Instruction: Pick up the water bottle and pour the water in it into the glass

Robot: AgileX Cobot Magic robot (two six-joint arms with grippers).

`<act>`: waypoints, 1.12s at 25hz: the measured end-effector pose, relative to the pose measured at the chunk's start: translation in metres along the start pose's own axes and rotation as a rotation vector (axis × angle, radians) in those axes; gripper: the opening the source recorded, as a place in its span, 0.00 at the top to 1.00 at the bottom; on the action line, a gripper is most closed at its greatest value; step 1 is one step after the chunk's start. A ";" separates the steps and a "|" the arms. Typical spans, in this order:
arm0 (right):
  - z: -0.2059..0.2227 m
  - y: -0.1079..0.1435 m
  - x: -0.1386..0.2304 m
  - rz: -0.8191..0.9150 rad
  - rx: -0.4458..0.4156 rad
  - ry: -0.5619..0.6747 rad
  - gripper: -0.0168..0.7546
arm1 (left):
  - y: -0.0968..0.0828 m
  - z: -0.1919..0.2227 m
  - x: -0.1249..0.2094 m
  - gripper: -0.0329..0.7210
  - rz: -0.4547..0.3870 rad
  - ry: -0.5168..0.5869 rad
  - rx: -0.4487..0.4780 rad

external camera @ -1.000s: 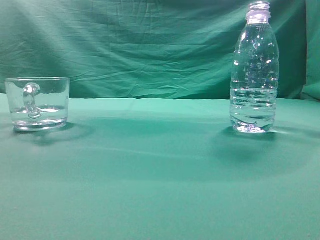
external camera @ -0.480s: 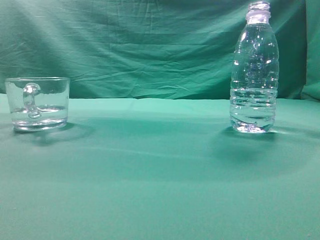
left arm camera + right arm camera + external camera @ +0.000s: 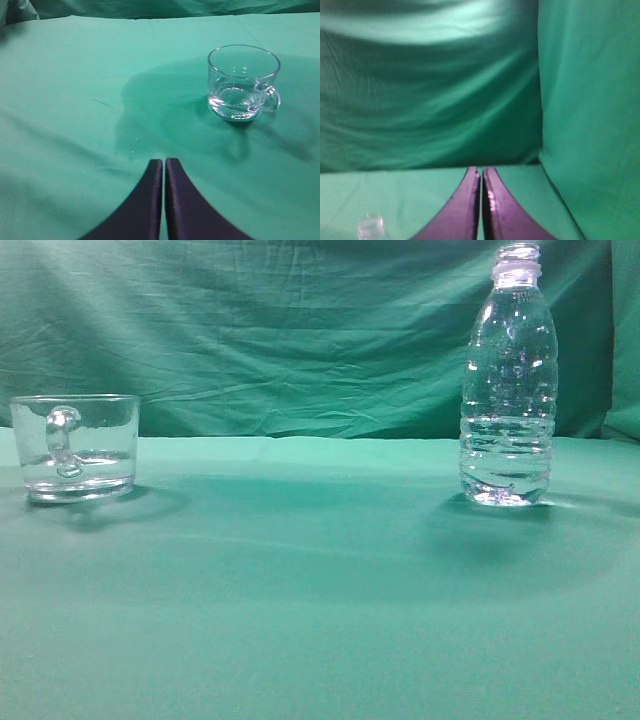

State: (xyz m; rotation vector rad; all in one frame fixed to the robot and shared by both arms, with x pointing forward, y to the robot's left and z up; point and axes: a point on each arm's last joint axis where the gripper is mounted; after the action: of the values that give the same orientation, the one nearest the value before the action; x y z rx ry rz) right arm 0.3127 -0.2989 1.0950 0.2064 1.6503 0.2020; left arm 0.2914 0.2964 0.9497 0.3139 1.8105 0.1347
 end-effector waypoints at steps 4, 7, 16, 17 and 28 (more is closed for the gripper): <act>-0.016 -0.010 0.033 -0.015 0.012 0.031 0.98 | 0.000 0.000 0.000 0.96 0.000 0.000 0.000; -0.020 -0.018 0.062 -0.012 0.014 0.039 0.98 | 0.000 0.000 0.000 0.96 0.000 0.000 0.000; -0.010 -0.036 0.137 0.025 0.040 0.200 0.98 | 0.000 0.000 0.000 0.96 0.000 0.000 0.000; -0.009 -0.036 0.142 0.037 0.040 0.216 0.98 | 0.000 0.000 0.000 0.96 0.000 0.000 0.000; -0.009 -0.035 0.148 0.039 0.017 0.242 0.98 | 0.000 0.000 0.000 0.96 0.000 0.000 0.000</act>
State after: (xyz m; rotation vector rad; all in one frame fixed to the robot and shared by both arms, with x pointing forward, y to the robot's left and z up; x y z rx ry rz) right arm 0.2906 -0.2956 0.9444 0.2338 1.8900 0.2501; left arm 0.2914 0.2964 0.9497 0.3139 1.8105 0.1347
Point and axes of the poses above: a point on each arm's last joint axis where the gripper is mounted, z pointing out along that axis toward the gripper, y along the wrist's bending axis when the last joint is at zero, x = y × z, and after that the axes turned 14 degrees about z, right-handed
